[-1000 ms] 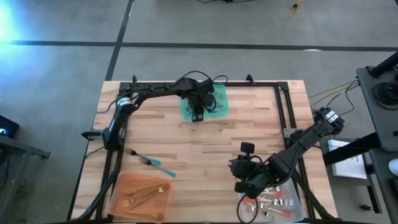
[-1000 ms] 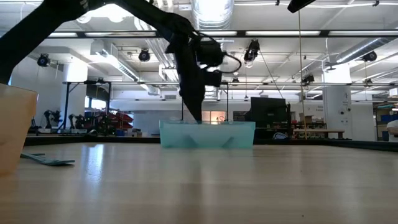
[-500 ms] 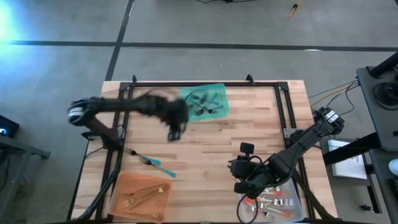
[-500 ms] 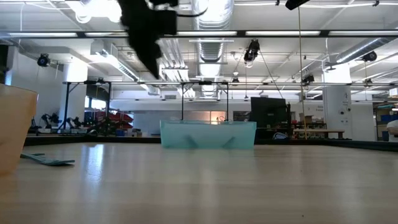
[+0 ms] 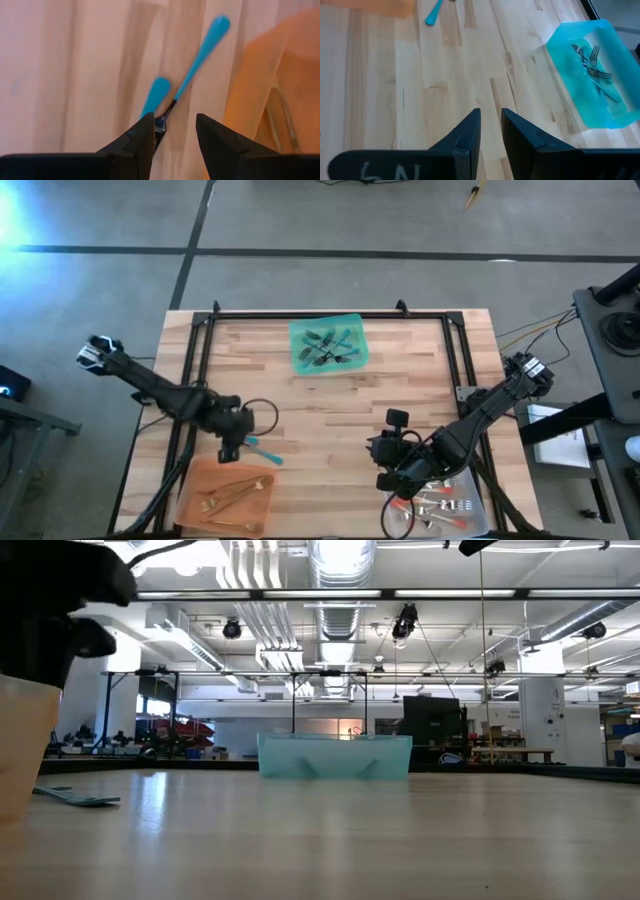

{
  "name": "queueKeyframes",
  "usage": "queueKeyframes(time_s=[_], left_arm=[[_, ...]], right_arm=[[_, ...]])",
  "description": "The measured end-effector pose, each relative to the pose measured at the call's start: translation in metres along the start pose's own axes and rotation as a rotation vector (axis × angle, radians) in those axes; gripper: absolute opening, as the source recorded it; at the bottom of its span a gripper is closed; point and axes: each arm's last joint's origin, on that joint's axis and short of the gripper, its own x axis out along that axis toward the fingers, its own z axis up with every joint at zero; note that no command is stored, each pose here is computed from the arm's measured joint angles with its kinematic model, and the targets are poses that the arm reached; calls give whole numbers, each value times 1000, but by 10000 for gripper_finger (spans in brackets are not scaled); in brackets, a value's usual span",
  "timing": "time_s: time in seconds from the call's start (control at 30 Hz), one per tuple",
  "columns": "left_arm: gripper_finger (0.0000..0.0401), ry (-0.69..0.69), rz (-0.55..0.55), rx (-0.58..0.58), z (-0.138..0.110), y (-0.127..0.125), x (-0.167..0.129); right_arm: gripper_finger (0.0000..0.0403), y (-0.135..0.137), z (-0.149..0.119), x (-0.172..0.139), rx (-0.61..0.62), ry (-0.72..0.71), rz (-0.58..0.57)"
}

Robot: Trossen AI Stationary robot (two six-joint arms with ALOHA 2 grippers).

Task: Sort silverware by color (type)
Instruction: Put the blue fork into the blue bin

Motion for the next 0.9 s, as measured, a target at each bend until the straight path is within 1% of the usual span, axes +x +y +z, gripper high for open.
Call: queueKeyframes(time_s=[0.13, 0.3, 0.4, 0.57, 0.7, 0.9], left_arm=[[127, 4, -9, 30, -12, 0, 19], [127, -4, -24, 61, -16, 1, 40], [127, 10, -18, 101, -16, 0, 49], [127, 82, -29, 174, -14, -4, 60], [127, 130, -4, 237, -14, -5, 72], [127, 149, 9, 281, -10, -8, 90]], right_arm=[[68, 0, 0, 0, 0, 0, 0], [68, 0, 0, 0, 0, 0, 0], [68, 0, 0, 0, 0, 0, 0], [68, 0, 0, 0, 0, 0, 0], [68, 0, 0, 0, 0, 0, 0], [68, 0, 0, 0, 0, 0, 0]])
